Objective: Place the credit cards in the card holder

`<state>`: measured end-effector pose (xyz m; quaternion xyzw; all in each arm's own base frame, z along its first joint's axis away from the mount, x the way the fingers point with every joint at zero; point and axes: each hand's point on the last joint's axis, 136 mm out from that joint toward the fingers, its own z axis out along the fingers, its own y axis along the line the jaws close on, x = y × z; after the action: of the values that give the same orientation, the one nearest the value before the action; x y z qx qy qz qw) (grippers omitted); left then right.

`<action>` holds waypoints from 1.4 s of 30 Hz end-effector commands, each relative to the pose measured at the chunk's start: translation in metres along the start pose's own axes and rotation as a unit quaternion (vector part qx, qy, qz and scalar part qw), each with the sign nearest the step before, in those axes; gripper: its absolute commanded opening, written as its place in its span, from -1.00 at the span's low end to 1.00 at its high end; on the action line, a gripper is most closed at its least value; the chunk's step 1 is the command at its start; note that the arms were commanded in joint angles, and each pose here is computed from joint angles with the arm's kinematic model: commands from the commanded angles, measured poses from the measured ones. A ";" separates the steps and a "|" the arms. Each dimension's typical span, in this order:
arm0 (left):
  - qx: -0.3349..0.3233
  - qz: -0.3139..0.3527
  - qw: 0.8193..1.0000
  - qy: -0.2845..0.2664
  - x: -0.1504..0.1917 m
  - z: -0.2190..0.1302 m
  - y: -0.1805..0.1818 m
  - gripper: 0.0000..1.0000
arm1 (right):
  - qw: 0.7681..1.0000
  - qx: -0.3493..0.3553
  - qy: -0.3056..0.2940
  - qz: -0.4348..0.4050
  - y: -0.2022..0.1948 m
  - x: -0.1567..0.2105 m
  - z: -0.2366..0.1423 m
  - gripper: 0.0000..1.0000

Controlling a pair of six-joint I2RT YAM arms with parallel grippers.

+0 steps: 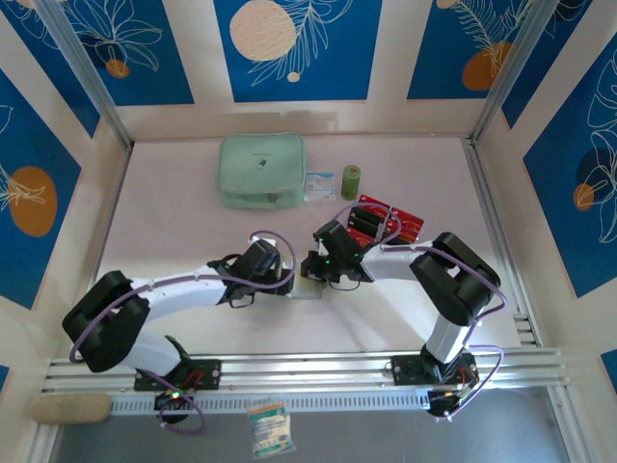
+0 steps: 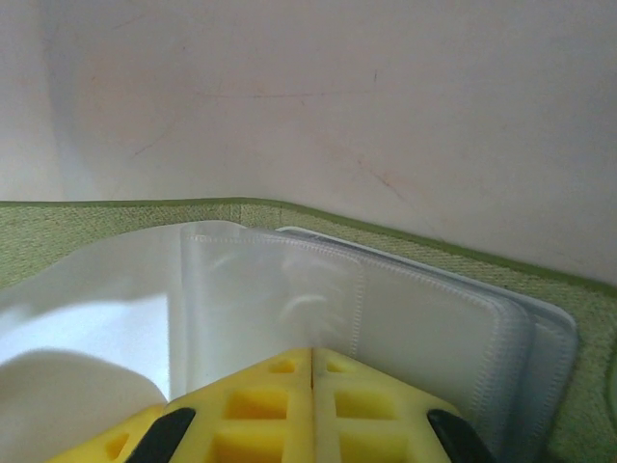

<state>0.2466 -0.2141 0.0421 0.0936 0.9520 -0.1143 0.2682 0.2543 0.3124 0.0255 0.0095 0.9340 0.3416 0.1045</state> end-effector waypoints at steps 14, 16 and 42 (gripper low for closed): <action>0.073 -0.010 0.997 -0.025 -0.011 -0.004 -0.024 1.00 | 0.999 -0.015 0.021 0.025 -0.001 0.012 0.008 -1.00; 0.068 -0.006 0.998 -0.017 -0.007 0.000 -0.022 1.00 | 0.999 -0.020 0.020 0.027 0.000 0.012 0.007 -1.00; 0.061 -0.016 0.998 0.003 0.022 0.019 -0.010 0.33 | 0.998 -0.045 -0.022 0.040 0.001 -0.007 -0.023 -0.21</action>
<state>0.2418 -0.2291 0.0258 0.0961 0.9414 -0.1732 0.2729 0.2583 0.3032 0.0412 0.0499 0.9140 0.3878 0.1085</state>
